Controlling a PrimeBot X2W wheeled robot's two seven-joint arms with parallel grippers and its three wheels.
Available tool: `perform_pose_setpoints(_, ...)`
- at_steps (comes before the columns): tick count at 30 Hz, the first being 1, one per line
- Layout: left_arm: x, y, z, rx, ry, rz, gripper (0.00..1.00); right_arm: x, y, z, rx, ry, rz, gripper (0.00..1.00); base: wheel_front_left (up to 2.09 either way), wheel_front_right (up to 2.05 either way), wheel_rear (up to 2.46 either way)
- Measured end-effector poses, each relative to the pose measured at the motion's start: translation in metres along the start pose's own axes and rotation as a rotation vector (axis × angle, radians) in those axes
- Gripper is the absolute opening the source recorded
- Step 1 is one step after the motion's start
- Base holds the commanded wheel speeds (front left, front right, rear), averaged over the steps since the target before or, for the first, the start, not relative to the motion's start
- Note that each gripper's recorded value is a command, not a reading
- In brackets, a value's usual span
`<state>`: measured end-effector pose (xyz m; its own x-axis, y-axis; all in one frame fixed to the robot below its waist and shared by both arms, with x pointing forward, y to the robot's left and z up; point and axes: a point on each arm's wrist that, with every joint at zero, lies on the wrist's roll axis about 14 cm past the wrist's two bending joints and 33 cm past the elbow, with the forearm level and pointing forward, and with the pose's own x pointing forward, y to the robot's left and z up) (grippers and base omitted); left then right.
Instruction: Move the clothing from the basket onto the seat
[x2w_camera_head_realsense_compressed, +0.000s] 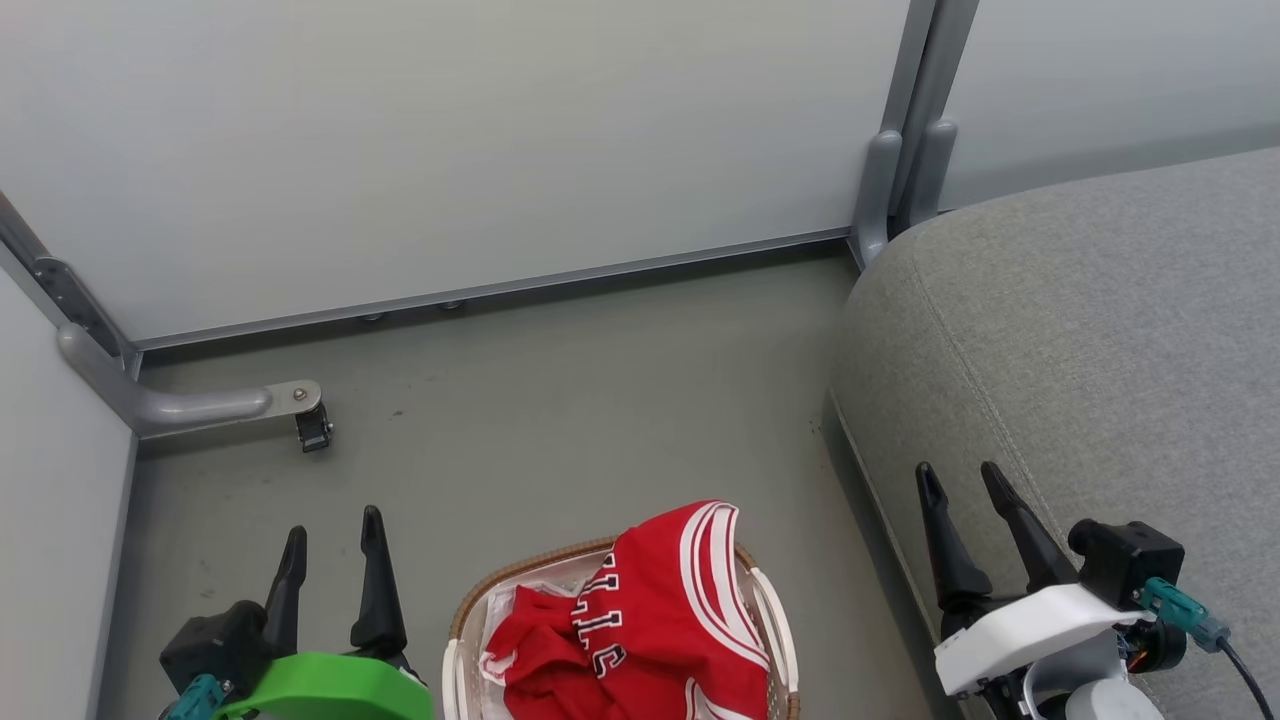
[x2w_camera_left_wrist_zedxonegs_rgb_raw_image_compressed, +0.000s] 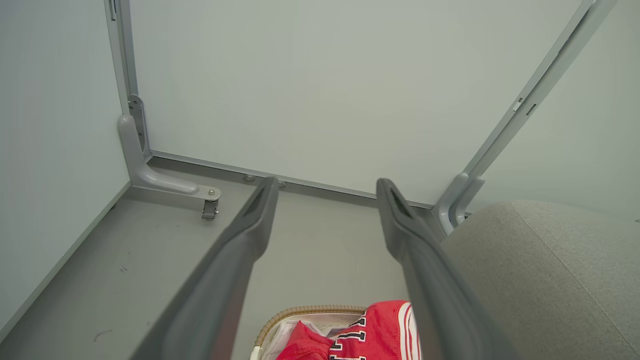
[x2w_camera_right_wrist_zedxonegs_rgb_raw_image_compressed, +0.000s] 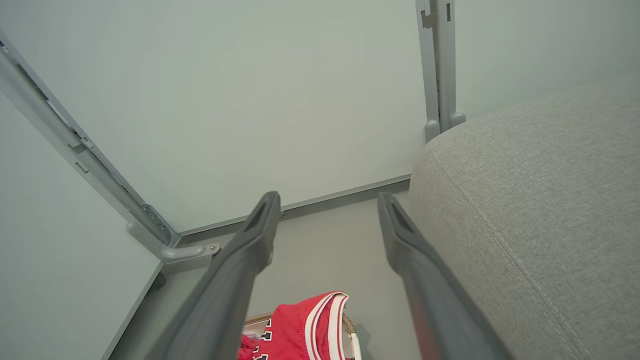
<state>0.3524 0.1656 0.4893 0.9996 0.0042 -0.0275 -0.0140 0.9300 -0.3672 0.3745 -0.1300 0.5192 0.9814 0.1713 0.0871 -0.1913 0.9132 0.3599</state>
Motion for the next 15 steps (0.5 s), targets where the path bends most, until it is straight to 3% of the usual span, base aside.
perform_pose_setpoints(15, -0.006, -0.003, -0.006, 0.100, -0.002, -0.020, 1.00, -0.003, 0.011, -0.005, -0.133, 0.003, 0.048, 1.00, 0.00, 0.00, 0.00)
